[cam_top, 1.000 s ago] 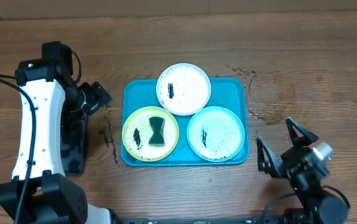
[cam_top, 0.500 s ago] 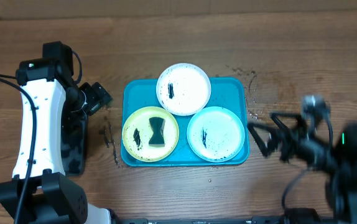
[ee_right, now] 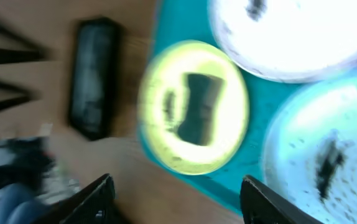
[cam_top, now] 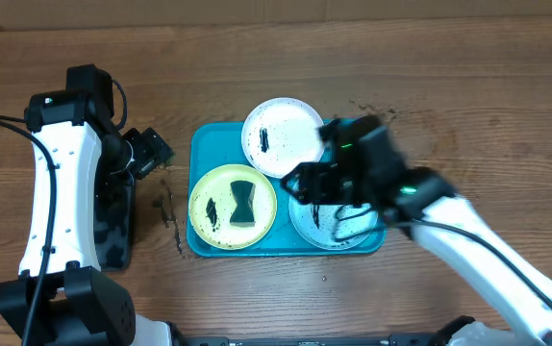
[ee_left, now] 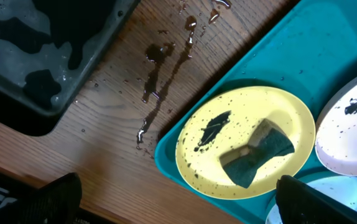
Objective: Clean dirty plates on tray and stack at the side
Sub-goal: 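Reach the right gripper to the yellow plate rim and grip it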
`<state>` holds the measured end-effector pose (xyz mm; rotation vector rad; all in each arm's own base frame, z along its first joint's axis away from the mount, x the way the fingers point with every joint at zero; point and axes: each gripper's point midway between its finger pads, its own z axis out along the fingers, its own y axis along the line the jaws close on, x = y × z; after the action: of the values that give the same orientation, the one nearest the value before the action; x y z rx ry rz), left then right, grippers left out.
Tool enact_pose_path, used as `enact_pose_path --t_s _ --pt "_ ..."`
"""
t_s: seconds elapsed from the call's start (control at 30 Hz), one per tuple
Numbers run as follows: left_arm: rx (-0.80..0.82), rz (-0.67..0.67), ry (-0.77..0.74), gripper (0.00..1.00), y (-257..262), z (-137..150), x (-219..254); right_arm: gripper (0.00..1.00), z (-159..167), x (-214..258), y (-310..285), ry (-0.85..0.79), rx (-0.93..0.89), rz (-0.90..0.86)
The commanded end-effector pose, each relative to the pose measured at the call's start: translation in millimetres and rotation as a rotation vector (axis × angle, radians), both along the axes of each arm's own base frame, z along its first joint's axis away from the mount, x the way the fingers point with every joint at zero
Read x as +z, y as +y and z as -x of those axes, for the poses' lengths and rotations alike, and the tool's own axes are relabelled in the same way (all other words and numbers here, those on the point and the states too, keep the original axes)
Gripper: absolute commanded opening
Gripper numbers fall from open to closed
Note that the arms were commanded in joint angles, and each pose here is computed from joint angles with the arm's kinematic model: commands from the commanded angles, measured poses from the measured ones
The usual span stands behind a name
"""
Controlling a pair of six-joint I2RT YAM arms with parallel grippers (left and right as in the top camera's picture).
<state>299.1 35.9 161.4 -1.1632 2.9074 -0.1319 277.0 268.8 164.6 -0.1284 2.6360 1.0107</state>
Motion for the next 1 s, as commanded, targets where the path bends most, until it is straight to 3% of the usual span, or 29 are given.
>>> enact_pose_path --t_s 0.0,0.23,0.37,0.5,0.53,0.6,0.7,0.97 --pt "0.006 0.029 0.010 1.00 -5.7 1.9 -1.6 0.66 -33.0 -42.8 -8.8 0.039 -0.172 0.194" --pt "0.006 0.031 0.010 1.00 -5.9 1.7 -1.6 0.68 -45.9 -65.4 20.1 0.150 -0.018 0.266" --pt "0.006 0.035 0.010 1.00 -6.6 1.9 -1.5 0.79 -55.3 -63.5 23.6 0.134 -0.025 0.277" --pt "0.006 0.035 0.013 1.00 -6.7 2.5 -1.5 0.81 -54.8 -61.7 33.7 0.113 -0.014 0.257" --pt "0.006 0.035 0.013 1.00 -6.7 2.6 -1.5 0.75 -53.4 -64.1 37.2 0.098 -0.008 0.262" --pt "0.006 0.045 0.011 1.00 -8.4 2.1 -1.3 0.54 -46.9 -72.2 42.4 0.080 0.003 0.291" --pt "0.006 0.054 0.010 1.00 -9.9 2.0 -1.1 0.36 -41.7 -85.6 43.6 0.095 -0.051 0.348" --pt "-0.091 0.077 -0.002 1.00 -15.3 2.0 -0.4 0.36 -36.6 -122.6 31.5 0.158 -0.112 0.462"
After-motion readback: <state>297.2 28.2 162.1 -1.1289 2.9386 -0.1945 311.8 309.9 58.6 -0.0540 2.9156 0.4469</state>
